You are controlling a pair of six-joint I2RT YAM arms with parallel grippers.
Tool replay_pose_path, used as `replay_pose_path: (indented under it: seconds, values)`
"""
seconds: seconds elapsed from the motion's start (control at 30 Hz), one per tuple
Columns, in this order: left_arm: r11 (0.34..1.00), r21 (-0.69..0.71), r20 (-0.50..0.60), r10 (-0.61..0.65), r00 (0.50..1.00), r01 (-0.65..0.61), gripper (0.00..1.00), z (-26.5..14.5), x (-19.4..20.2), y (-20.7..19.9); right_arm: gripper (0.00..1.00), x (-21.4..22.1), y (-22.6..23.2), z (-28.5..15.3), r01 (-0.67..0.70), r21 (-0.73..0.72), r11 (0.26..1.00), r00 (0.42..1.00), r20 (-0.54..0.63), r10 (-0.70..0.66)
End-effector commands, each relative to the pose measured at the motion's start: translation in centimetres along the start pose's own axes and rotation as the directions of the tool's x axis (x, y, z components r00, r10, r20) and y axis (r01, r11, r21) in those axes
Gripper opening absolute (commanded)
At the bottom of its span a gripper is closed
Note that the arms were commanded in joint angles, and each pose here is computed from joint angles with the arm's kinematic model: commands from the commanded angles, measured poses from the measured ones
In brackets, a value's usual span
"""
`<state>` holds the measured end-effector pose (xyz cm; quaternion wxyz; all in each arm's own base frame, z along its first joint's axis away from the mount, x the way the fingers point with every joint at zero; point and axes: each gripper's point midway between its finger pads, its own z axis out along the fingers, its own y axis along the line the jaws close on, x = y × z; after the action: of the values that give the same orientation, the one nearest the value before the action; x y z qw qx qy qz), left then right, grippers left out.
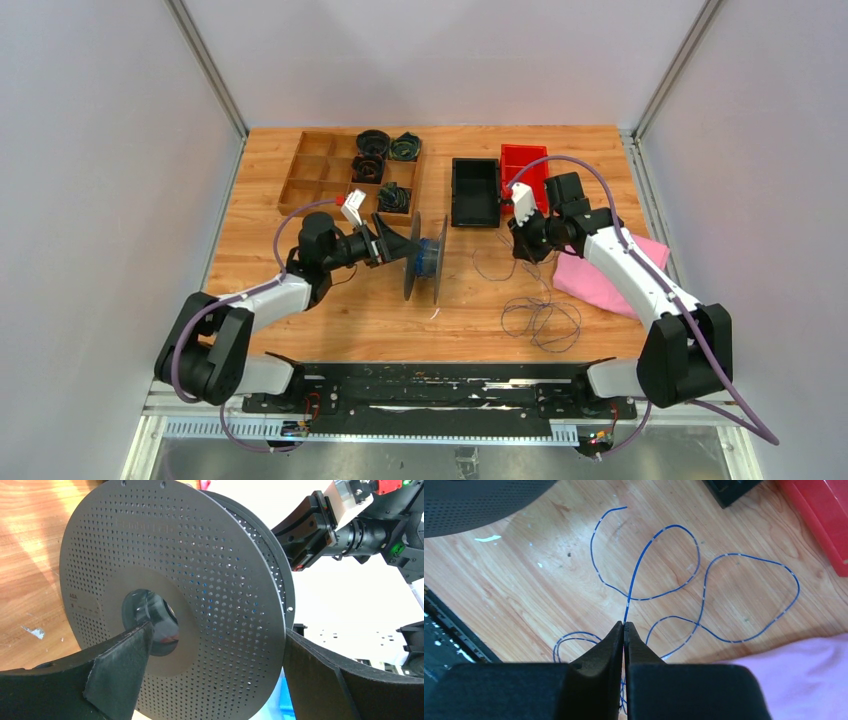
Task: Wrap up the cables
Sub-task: Place the cable at the center of the board.
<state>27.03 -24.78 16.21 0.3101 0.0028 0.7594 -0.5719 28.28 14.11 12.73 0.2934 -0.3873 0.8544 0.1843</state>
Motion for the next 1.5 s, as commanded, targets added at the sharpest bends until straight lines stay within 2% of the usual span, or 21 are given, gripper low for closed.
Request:
replay_pose_path:
  seconds: [0.0,0.3,0.7,0.9,1.13,1.33,1.4,1.47]
  values:
    - [0.994,0.041,0.021,0.103,0.994,-0.104,0.98,-0.2,-1.4,-1.7,0.02,1.3,-1.7,-0.3,-0.009,0.086,0.996,0.998,-0.057,0.014]
    - [0.976,0.079,0.05,0.198,0.979,-0.202,0.98,-0.6,-2.2,-3.5,0.11,1.8,-2.5,0.2,-0.028,0.107,0.994,0.995,-0.095,0.038]
    - [0.927,0.06,0.108,0.361,0.926,-0.369,0.98,-1.9,-4.9,-5.1,0.38,0.7,0.4,1.4,0.099,0.031,0.995,0.989,-0.111,-0.095]
    - [0.902,0.007,0.161,0.424,0.891,-0.431,0.98,-3.3,-7.2,-5.2,0.36,0.1,1.6,3.1,0.073,-0.038,0.997,0.993,-0.087,-0.076]
    - [0.884,-0.036,0.195,0.464,0.864,-0.466,0.98,-4.2,-8.6,-5.2,0.43,1.4,2.4,6.3,-0.056,-0.111,0.992,0.988,-0.148,0.039]
    - [0.877,-0.046,0.212,0.476,0.854,-0.478,0.98,-4.7,-9.1,-5.3,0.46,3.0,2.6,8.6,-0.103,-0.144,0.984,0.974,-0.213,0.071]
    - [0.875,-0.047,0.213,0.479,0.851,-0.481,0.98,-4.7,-9.1,-5.4,0.45,3.4,2.4,9.0,-0.108,-0.134,0.985,0.97,-0.231,0.075]
    - [0.874,-0.051,0.212,0.482,0.85,-0.483,0.98,-4.7,-9.1,-5.2,0.38,3.7,2.3,9.4,-0.112,-0.135,0.984,0.967,-0.242,0.077]
